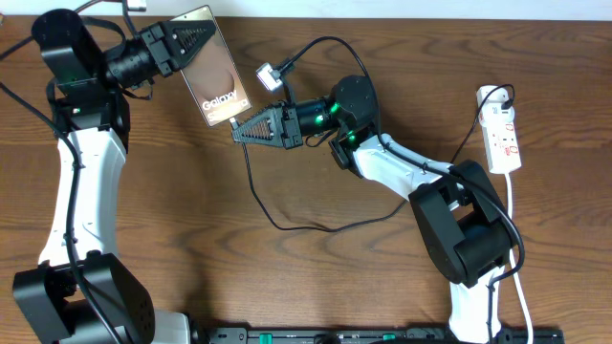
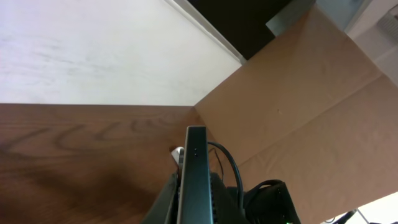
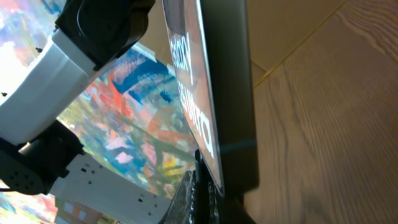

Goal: Plug charger to phone and switch on socket

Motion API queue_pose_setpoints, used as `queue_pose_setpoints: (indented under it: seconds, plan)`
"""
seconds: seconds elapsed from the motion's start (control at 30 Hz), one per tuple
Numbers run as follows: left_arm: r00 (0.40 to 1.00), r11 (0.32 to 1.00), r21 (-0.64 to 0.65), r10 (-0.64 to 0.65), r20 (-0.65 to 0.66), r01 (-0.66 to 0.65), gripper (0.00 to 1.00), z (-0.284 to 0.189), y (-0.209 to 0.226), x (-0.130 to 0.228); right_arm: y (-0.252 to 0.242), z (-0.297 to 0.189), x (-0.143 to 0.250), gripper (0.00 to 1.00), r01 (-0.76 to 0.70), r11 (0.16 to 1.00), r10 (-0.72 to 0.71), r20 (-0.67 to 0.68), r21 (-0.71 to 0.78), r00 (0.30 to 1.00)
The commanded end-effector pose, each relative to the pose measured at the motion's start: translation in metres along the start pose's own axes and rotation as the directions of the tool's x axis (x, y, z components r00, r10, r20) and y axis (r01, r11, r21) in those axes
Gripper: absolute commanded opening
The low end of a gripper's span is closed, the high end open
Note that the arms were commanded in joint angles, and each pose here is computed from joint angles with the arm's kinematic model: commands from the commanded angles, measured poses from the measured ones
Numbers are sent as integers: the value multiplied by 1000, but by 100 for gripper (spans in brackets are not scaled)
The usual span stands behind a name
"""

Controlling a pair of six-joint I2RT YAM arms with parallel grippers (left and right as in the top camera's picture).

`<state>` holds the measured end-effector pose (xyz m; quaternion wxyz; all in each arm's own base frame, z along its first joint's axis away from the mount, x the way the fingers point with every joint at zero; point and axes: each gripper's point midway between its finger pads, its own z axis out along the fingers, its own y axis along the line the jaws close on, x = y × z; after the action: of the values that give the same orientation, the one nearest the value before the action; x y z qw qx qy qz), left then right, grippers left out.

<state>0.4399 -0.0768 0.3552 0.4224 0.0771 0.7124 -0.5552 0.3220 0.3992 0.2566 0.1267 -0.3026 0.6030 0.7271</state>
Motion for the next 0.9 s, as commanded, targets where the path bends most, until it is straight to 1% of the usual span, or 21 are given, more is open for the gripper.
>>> queue_pose_setpoints:
  seconds: [0.0, 0.23, 0.5, 0.67, 0.87]
  plan:
    - [995, 994, 106, 29, -97, -19, 7, 5, -21, 19, 0, -11, -46, 1, 21, 998, -32, 207, 55, 978]
    - [995, 994, 106, 29, -97, -18, 7, 5, -21, 19, 0, -11, -48, 1, 17, 998, -29, 215, 55, 976]
    - [995, 994, 108, 28, -99, -17, 7, 5, -21, 20, 1, -11, -43, 1, 80, 995, -89, 185, 59, 979]
    - [995, 994, 109, 28, -100, -17, 7, 5, -21, 20, 3, -10, -38, 1, 144, 988, -152, 152, 58, 977]
    - [994, 993, 115, 29, -104, -17, 8, 5, -22, 21, 3, -9, -35, 1, 174, 983, -179, 134, 54, 975]
